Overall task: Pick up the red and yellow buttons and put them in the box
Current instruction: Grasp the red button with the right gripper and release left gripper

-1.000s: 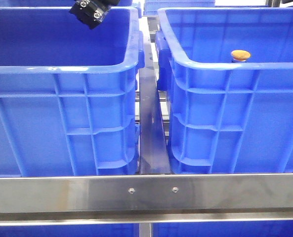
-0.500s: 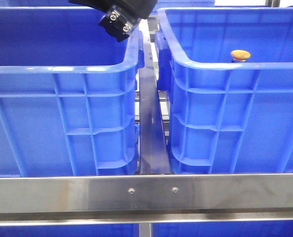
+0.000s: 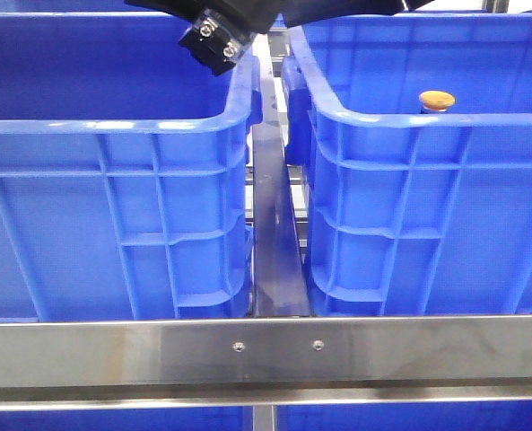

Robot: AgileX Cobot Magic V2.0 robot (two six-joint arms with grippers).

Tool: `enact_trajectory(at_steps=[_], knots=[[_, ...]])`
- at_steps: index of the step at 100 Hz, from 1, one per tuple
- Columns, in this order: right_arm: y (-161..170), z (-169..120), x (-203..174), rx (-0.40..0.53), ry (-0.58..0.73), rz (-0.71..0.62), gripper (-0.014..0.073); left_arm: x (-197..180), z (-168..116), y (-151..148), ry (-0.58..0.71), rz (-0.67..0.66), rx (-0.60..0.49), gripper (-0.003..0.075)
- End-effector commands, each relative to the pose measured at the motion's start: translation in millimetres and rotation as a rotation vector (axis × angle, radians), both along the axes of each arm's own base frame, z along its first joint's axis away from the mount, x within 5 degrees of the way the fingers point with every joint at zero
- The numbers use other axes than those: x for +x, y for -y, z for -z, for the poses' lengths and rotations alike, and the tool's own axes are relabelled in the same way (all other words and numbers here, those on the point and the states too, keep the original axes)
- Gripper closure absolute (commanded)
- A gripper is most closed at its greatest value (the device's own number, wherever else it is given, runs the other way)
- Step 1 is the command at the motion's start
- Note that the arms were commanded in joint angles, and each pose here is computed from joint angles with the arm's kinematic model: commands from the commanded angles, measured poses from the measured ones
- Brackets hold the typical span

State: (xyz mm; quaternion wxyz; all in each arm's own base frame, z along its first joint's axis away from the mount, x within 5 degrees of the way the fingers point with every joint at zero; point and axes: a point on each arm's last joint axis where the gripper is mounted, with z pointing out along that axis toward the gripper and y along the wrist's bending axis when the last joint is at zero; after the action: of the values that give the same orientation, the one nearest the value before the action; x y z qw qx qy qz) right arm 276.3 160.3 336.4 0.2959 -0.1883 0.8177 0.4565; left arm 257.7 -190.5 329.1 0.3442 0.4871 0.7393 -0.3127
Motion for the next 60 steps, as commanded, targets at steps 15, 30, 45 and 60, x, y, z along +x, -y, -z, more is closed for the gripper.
enact_trajectory(at_steps=[15, 30, 45, 60], knots=[[-0.8, -22.1, -3.9, 0.072, 0.052, 0.004, 0.0265, -5.5, -26.0, 2.0, 0.043, -0.017, -0.092, 0.0620], [-0.9, -22.1, -4.0, 0.072, 0.052, 0.002, 0.0463, -5.8, -25.9, 2.1, 0.041, -0.013, -0.092, 0.0360], [-1.1, -22.2, -4.7, 0.075, 0.048, -0.004, 0.0494, -4.8, -26.5, 2.1, 0.042, -0.026, -0.098, 0.0072], [0.0, -23.0, -4.1, 0.082, 0.048, 0.003, 0.0494, -5.5, -27.1, 0.3, 0.037, -0.022, -0.096, 0.0050]])
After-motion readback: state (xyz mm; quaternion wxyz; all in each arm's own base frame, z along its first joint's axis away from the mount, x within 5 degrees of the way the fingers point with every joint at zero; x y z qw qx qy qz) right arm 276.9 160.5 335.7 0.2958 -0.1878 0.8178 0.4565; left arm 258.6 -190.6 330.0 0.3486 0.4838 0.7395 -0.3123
